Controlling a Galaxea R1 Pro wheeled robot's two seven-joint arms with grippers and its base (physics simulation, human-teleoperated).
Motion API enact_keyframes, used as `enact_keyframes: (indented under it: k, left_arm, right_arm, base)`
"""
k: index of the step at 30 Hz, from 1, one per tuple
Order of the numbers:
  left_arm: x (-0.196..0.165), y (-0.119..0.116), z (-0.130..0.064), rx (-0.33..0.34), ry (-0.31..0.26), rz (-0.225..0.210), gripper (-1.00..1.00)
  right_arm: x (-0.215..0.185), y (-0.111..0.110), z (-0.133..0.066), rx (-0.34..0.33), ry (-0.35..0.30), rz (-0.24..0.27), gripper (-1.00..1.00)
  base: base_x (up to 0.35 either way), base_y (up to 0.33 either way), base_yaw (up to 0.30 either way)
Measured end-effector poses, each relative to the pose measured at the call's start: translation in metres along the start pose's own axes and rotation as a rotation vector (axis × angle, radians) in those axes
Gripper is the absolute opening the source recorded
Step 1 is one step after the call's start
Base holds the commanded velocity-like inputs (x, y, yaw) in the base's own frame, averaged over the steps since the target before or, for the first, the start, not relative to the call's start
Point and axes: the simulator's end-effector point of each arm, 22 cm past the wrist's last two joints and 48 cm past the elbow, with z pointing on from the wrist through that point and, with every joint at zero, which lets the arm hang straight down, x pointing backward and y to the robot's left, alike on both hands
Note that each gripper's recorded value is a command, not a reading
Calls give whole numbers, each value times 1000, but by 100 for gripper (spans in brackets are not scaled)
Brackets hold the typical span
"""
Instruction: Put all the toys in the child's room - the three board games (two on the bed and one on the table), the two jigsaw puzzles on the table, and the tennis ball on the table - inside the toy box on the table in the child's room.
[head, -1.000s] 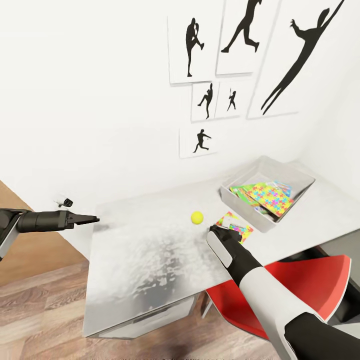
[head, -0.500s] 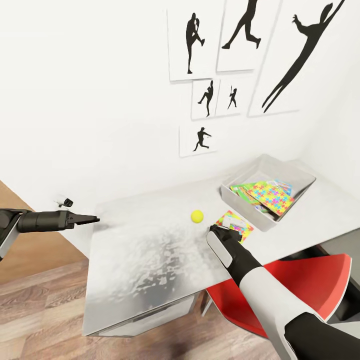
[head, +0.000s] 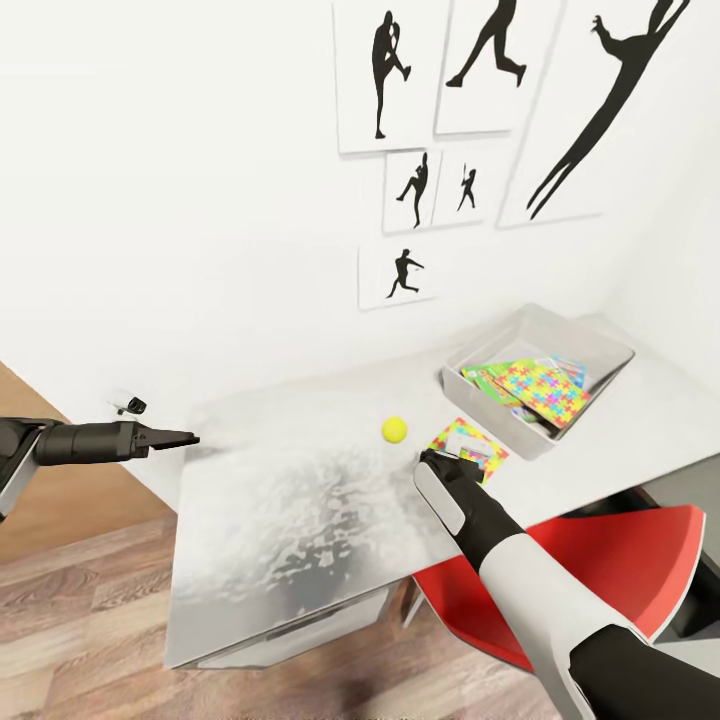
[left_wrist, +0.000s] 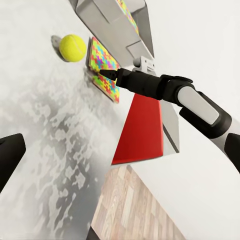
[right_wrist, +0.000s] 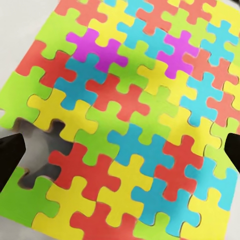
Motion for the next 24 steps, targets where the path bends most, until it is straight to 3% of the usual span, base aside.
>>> enact_keyframes:
  k: [24]
  left_arm:
    - [3, 5, 2, -1, 4, -10, 100]
  right_arm:
    - [5, 1, 3, 1, 8, -4, 100]
  base:
    - [0, 0, 0]
